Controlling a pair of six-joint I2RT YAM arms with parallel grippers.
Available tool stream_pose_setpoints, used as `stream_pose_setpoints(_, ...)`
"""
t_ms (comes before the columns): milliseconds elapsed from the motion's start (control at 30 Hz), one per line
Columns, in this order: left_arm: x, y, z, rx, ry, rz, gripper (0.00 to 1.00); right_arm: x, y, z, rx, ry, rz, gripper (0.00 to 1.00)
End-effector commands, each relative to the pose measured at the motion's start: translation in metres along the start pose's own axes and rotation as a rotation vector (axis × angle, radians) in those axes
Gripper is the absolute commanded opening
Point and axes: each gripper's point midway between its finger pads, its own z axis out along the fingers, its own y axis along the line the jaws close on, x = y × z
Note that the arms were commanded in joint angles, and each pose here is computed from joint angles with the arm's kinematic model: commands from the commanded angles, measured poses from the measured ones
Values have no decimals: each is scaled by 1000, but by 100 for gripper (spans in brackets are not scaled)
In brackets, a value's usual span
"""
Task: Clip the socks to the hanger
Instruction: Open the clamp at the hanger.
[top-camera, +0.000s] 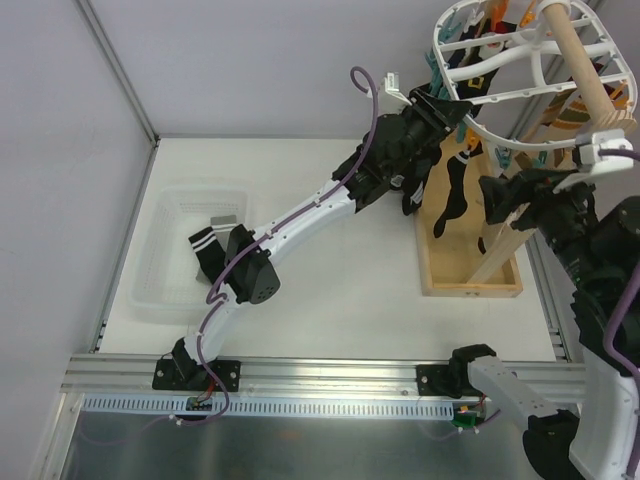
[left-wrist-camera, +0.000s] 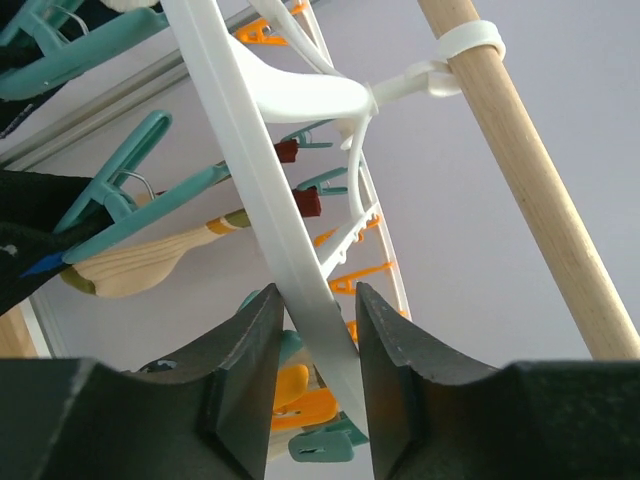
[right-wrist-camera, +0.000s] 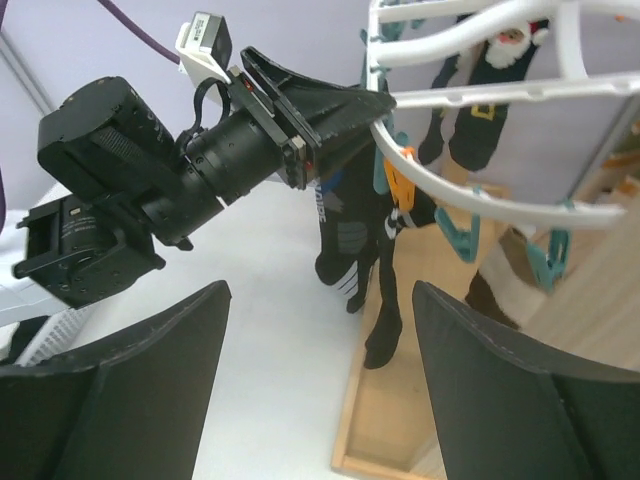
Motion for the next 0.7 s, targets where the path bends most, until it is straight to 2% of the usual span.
stream_pose_setpoints(0, -45, -41, -2, 101, -73, -64, 34, -22, 14, 25, -103, -42, -130, 78)
stream_pose_setpoints(233, -78, -38, -7, 79, -66, -67, 32, -23, 6, 70, -109, -34, -362, 84)
stream_pose_setpoints(500, -103, -24, -9, 58, -36, -103, 32, 8, -4, 108, -116, 111, -620, 85)
stream_pose_setpoints(667, -114, -31, -10, 85, -34, -71, 31, 14, -17, 121, -19, 185, -766, 85)
